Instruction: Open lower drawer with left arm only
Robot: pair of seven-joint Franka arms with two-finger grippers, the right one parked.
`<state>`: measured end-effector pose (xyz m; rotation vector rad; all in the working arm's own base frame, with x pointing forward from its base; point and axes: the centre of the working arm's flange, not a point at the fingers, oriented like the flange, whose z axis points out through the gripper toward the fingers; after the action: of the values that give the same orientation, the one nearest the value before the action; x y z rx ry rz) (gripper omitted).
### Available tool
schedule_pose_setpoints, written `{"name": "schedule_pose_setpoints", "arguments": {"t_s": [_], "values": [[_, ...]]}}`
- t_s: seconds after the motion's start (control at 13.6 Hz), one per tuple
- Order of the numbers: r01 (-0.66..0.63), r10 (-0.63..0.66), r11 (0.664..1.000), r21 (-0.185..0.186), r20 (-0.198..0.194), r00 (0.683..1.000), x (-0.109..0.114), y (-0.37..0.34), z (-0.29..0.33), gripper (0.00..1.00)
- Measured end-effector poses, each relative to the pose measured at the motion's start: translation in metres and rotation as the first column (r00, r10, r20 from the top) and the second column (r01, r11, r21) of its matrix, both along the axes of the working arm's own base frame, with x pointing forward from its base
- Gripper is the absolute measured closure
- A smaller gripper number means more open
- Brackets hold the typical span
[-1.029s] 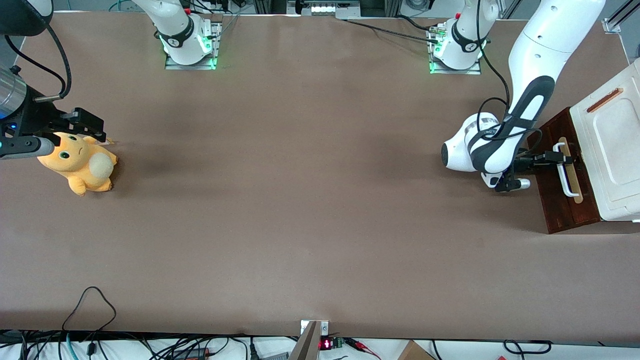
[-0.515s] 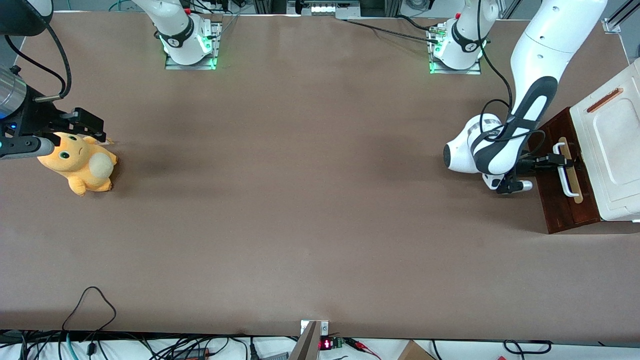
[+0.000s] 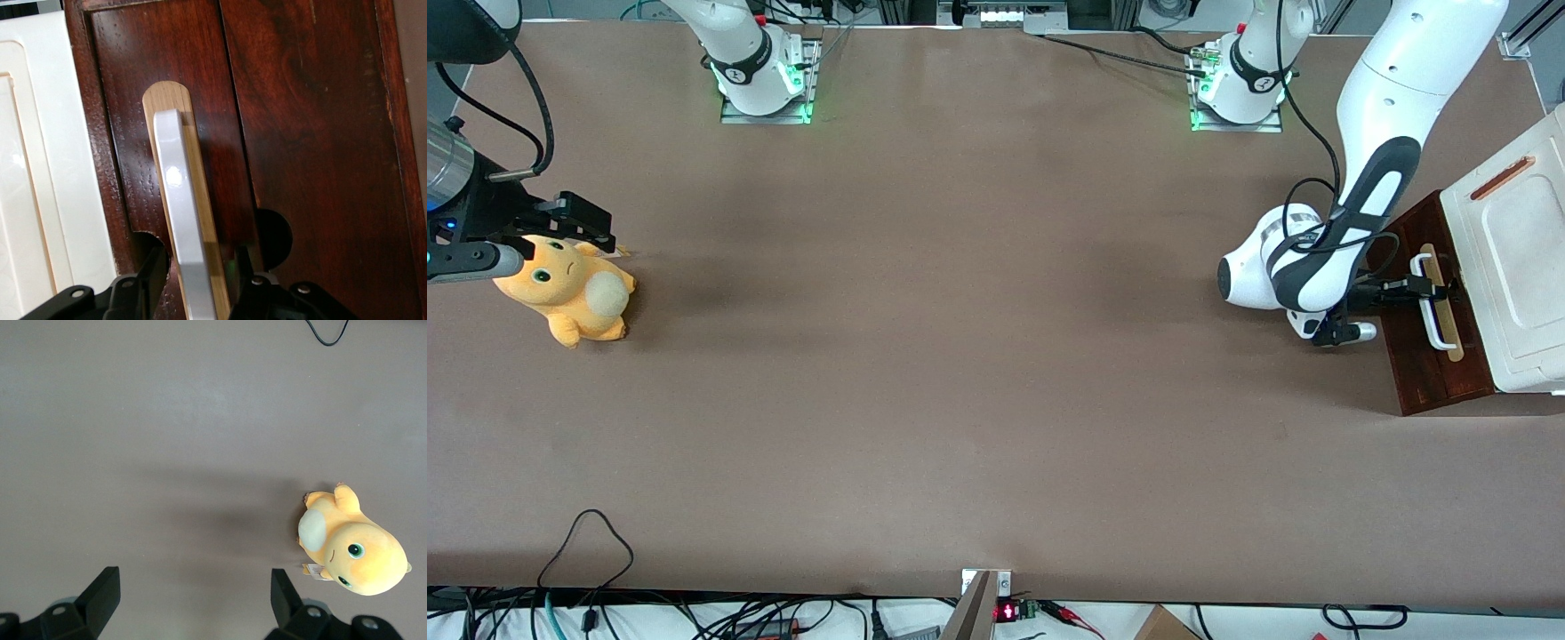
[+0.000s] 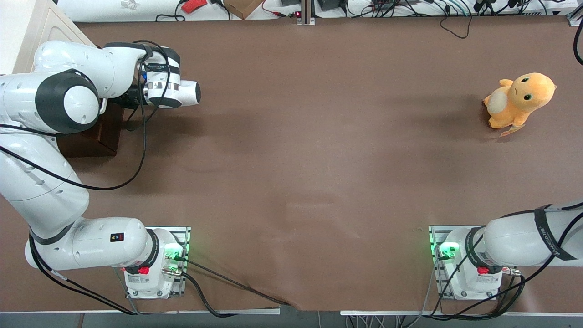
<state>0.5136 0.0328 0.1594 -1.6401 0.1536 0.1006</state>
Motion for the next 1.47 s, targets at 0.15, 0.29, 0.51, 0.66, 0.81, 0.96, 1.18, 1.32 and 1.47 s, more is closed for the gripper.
{"name": "schedule_pose_setpoints", "arguments": {"t_s": [0.15, 0.29, 0.51, 0.66, 0.81, 0.96, 1.18, 1.32, 1.47], "values": [[0.000, 0.000, 1.000, 0.000, -0.001, 1.000, -0.0002, 0.0001, -0.0005, 0.55], [0.006, -0.006, 1.000, 0.004, -0.003, 1.000, 0.0002, 0.0015, -0.0018, 0.58], [0.002, -0.002, 1.000, 0.006, -0.007, 1.000, -0.0003, 0.0053, -0.0044, 0.60], [0.002, -0.002, 1.000, 0.006, -0.007, 1.000, -0.0001, 0.0054, -0.0045, 0.60], [0.002, -0.002, 1.000, 0.005, -0.006, 1.000, 0.0003, 0.0052, -0.0042, 0.63], [0.001, -0.001, 1.000, 0.016, 0.006, 1.000, 0.0020, 0.0046, -0.0011, 0.79], [-0.001, 0.000, 1.000, 0.017, 0.019, 1.000, 0.0021, 0.0050, -0.0012, 0.81], [-0.001, 0.000, 1.000, 0.017, 0.020, 1.000, 0.0021, 0.0049, -0.0012, 0.81], [0.001, -0.001, 1.000, 0.017, 0.020, 1.000, 0.0022, 0.0040, -0.0011, 0.81]]}}
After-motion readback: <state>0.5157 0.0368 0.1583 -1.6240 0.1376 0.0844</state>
